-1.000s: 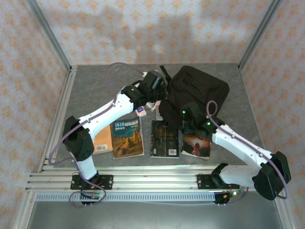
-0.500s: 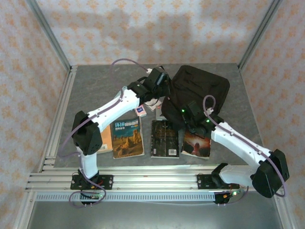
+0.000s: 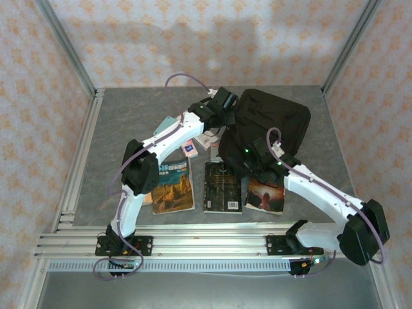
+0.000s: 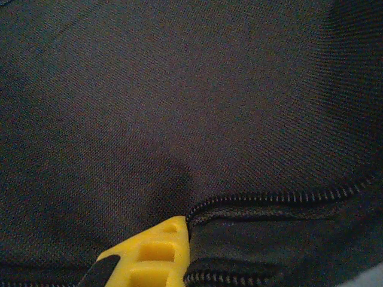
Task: Pack the student bag
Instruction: Unzip the student bag at the top-right of the table.
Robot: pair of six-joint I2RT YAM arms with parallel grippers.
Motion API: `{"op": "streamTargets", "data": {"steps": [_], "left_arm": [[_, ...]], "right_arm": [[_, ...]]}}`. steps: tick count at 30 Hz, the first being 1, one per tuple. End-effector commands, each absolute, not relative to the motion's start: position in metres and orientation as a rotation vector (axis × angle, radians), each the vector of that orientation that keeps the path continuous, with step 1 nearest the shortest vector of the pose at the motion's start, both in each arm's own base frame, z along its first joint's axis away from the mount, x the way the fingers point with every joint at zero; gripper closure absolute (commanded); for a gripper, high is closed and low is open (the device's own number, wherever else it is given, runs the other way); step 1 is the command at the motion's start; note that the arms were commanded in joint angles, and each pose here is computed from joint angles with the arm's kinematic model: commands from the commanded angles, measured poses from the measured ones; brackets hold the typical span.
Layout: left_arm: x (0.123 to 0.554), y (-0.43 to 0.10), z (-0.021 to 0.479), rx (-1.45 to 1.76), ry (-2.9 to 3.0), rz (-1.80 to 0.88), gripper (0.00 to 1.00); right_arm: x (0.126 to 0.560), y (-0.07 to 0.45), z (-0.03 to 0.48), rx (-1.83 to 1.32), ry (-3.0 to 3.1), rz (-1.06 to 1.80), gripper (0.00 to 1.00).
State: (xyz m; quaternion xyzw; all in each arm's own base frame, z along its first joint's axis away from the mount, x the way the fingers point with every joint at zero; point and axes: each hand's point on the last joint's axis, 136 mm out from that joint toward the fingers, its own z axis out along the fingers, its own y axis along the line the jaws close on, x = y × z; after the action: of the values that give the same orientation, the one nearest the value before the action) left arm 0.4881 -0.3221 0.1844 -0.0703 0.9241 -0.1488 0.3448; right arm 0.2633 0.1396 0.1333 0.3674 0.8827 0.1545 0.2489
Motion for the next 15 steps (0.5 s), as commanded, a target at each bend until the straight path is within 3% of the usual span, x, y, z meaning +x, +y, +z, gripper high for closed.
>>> {"op": "streamTargets", "data": {"steps": [1, 15], "left_arm": [[0.512, -0.297, 0.196, -0.22, 2.341, -0.273, 1.0], [0.563, -0.315, 0.183, -0.21, 2.305, -0.286, 1.0]], "right_arm": [[0.246, 0.128, 0.129, 0.927, 2.464, 0.352, 1.0], [0.245, 0.138, 0.129, 0.914, 2.451, 0.474, 1.0]]}}
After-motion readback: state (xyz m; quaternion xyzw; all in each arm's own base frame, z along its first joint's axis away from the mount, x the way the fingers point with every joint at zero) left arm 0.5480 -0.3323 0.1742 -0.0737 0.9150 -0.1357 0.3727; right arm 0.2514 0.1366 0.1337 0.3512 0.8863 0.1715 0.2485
